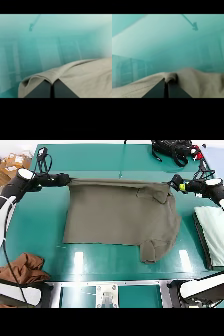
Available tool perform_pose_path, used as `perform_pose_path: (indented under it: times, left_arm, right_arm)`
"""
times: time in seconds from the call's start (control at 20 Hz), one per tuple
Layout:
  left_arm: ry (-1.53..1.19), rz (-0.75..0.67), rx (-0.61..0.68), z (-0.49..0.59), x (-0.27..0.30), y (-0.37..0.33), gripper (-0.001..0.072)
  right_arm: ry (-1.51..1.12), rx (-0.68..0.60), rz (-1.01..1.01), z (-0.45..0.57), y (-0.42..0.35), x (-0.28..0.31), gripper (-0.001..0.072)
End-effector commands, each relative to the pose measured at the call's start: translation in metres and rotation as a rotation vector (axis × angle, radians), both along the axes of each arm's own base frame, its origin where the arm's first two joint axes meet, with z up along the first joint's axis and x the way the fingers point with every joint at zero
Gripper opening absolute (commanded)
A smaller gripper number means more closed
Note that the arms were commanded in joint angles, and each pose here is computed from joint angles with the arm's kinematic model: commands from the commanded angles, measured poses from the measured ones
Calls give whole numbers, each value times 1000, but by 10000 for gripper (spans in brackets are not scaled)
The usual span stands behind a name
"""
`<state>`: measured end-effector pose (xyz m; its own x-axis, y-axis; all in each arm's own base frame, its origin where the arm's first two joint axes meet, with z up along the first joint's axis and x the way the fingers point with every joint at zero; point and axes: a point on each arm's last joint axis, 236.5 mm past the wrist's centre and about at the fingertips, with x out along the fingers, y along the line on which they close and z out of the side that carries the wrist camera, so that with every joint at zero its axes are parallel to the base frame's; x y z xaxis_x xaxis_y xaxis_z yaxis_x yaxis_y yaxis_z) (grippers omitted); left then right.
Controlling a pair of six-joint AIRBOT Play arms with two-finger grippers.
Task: Fold the shirts.
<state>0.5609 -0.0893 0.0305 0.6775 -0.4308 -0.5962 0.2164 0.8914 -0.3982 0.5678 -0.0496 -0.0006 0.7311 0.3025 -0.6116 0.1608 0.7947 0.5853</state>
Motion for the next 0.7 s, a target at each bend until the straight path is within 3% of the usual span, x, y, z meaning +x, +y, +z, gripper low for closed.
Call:
perform_pose_path:
  times: [0.0, 0.25, 0.65]
  left_arm:
    - [48, -53, 53, -17, -11, 0, 21]
    - [251, -161, 102, -55, -54, -5, 21]
    - [491, -202, 64, -102, -93, -11, 22]
  right_arm:
    - [55, -5, 50, -10, -4, -5, 14]
    - [371, -91, 201, -62, -7, -78, 14]
    - [414, -110, 239, -77, 6, -89, 16]
